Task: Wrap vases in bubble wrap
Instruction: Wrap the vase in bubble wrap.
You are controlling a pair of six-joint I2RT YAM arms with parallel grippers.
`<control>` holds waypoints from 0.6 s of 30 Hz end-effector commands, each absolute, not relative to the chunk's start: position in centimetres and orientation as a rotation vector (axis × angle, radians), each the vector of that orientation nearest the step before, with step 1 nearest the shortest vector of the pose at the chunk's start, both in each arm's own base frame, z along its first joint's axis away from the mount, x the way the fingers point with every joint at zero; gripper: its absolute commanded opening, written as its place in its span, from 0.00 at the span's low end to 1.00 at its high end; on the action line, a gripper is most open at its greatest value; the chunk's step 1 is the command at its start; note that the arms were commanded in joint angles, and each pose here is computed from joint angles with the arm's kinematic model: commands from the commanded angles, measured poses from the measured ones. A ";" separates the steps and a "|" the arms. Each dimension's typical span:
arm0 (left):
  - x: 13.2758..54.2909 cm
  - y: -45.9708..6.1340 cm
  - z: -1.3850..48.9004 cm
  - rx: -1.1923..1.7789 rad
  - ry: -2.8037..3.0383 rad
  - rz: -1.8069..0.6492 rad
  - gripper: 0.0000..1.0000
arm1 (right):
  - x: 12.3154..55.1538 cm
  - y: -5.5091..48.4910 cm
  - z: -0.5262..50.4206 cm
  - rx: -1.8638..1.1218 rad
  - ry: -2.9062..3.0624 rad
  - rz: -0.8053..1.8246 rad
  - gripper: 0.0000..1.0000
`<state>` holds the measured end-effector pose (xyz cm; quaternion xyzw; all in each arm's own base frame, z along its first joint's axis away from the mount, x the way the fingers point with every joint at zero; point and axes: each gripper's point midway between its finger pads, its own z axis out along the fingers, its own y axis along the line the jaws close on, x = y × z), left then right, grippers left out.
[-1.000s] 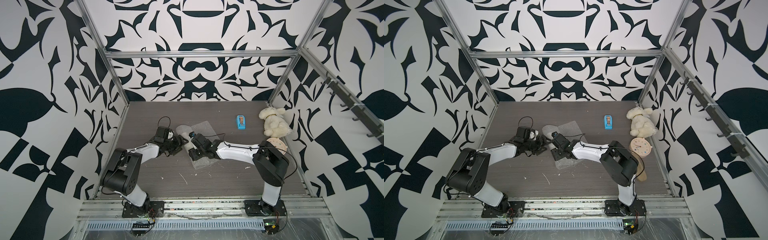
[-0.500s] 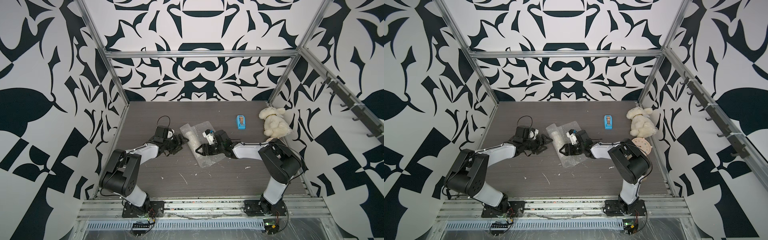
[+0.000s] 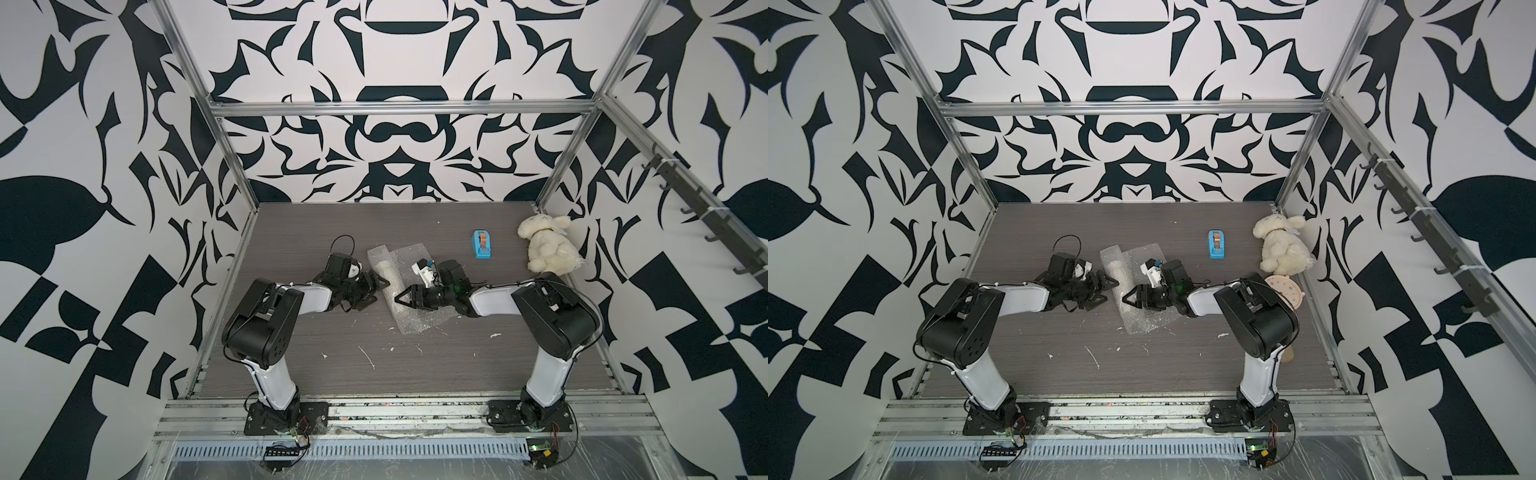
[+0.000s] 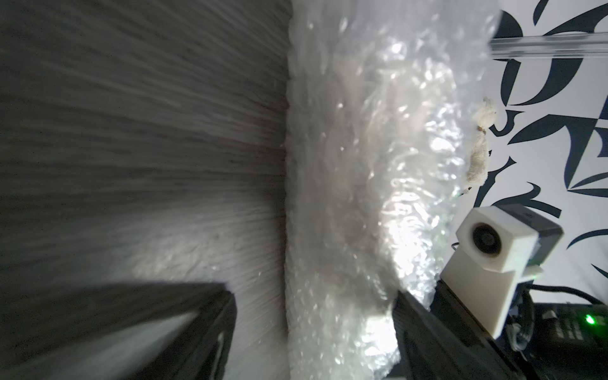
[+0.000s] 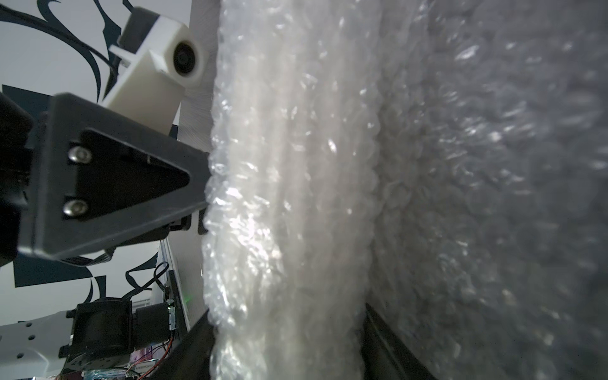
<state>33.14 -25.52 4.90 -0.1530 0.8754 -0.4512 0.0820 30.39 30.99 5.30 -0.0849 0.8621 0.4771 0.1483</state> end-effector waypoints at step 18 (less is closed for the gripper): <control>33.0 -27.4 2.9 -0.416 2.754 -1.188 0.77 | 31.1 23.7 11.9 -0.311 2.508 0.630 0.83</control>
